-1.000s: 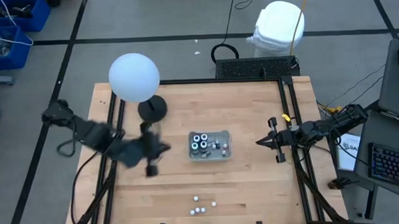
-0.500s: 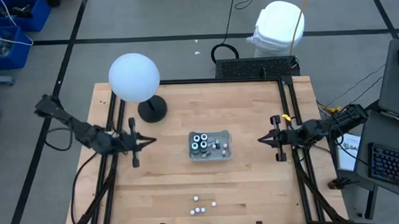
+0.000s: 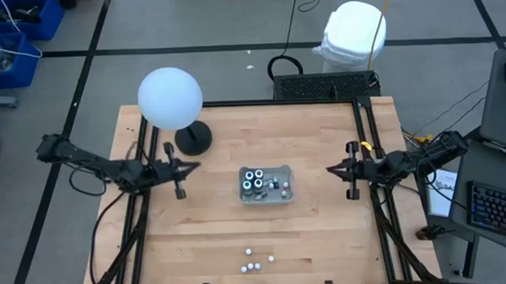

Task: Pick & Place food coloring
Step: Put the small yellow food coloring bottle into the gray bin

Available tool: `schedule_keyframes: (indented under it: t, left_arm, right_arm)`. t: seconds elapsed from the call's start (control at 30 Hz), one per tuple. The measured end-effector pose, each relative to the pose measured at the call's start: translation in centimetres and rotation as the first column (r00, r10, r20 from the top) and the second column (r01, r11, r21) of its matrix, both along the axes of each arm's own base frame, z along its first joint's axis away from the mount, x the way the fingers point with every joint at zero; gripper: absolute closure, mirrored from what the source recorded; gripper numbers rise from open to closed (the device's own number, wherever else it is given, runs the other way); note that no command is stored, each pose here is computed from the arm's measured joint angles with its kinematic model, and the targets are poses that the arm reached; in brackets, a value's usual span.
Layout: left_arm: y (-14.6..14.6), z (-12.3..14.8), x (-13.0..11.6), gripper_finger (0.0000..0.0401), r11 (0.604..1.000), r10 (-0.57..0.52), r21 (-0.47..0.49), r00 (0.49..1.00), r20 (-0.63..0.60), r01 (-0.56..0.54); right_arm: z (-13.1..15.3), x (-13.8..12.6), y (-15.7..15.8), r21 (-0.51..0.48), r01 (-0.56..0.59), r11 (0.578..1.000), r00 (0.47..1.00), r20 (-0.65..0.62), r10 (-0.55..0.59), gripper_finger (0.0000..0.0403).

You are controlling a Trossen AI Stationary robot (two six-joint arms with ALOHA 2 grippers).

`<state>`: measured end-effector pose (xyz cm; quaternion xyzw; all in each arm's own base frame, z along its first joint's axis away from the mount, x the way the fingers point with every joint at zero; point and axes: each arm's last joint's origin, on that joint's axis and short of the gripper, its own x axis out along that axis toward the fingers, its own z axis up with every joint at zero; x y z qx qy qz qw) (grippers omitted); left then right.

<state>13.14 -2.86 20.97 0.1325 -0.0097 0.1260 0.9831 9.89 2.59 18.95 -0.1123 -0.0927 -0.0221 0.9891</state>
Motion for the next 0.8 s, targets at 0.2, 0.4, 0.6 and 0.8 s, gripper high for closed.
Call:
schedule_keyframes:
  t: [0.2,0.4,0.6,0.8]
  left_arm:
    - [0.7,0.4,0.1,0.0393,0.997,0.07,-0.016,0.998,0.001,-0.07]
    - [0.6,-0.1,0.1,0.0392,0.996,0.06,-0.071,0.998,-0.03,-0.062]
    - [0.5,0.0,0.1,0.0391,0.996,0.055,-0.072,0.998,-0.019,-0.056]
    - [0.5,-0.2,0.1,0.0391,0.998,0.058,-0.015,0.997,-0.05,-0.059]
  right_arm:
    - [-0.6,1.1,1.0,0.055,-0.106,0.993,0.992,-0.068,0.11,0.0403]
    - [-0.7,3.8,3.5,0.098,-0.129,0.987,0.951,-0.271,0.151,0.0403]
    - [2.1,9.4,9.2,0.012,-0.161,0.987,0.891,-0.429,0.15,0.0403]
    - [3.0,15.1,14.2,0.07,-0.127,0.989,0.79,-0.597,0.143,0.0403]
